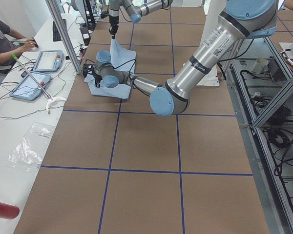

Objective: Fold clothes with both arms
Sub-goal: 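Release the hem near the collar and raise both grippers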

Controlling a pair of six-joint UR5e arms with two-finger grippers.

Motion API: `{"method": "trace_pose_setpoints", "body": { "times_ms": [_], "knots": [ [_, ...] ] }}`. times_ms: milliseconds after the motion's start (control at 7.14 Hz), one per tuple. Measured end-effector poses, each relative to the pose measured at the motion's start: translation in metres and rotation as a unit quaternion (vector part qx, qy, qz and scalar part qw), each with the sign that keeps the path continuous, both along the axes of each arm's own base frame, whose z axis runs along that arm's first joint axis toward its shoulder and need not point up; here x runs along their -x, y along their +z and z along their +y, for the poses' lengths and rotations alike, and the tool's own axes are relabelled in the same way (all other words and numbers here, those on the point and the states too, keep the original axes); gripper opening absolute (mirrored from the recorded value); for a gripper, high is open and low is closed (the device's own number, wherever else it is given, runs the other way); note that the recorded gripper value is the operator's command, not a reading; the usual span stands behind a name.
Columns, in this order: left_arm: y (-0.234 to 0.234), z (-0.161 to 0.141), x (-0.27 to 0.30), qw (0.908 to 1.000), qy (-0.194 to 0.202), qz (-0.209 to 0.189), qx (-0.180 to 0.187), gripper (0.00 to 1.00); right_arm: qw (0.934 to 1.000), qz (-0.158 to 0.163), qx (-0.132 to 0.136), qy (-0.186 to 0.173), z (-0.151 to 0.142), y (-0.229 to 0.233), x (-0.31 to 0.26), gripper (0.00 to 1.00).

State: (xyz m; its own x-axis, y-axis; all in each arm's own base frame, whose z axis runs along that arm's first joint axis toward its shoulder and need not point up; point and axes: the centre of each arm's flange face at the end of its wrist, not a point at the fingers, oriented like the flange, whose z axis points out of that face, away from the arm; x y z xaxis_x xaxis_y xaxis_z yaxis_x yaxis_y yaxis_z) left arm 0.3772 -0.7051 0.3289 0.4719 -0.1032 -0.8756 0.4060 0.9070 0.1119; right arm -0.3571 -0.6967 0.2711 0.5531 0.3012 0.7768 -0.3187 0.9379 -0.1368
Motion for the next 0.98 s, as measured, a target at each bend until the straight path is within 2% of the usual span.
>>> {"method": "trace_pose_setpoints", "body": {
  "times_ms": [560,700,840,980],
  "knots": [
    [0.025,-0.006,-0.004,0.9999,0.0,-0.009,0.011,0.0,1.0,0.001,-0.001,-0.002,-0.026,0.026,0.018,0.0],
    [0.027,-0.005,-0.004,0.9999,0.0,-0.007,0.008,0.15,1.0,0.0,-0.003,-0.003,-0.026,0.025,0.02,0.0],
    [0.03,-0.003,-0.004,1.0,0.0,-0.004,0.004,0.93,1.0,-0.002,-0.006,-0.004,-0.026,0.021,0.021,0.97],
    [0.033,-0.001,-0.003,1.0,0.001,-0.001,0.0,1.0,0.9999,-0.002,-0.009,-0.005,-0.025,0.019,0.025,1.0]
  ]
}}
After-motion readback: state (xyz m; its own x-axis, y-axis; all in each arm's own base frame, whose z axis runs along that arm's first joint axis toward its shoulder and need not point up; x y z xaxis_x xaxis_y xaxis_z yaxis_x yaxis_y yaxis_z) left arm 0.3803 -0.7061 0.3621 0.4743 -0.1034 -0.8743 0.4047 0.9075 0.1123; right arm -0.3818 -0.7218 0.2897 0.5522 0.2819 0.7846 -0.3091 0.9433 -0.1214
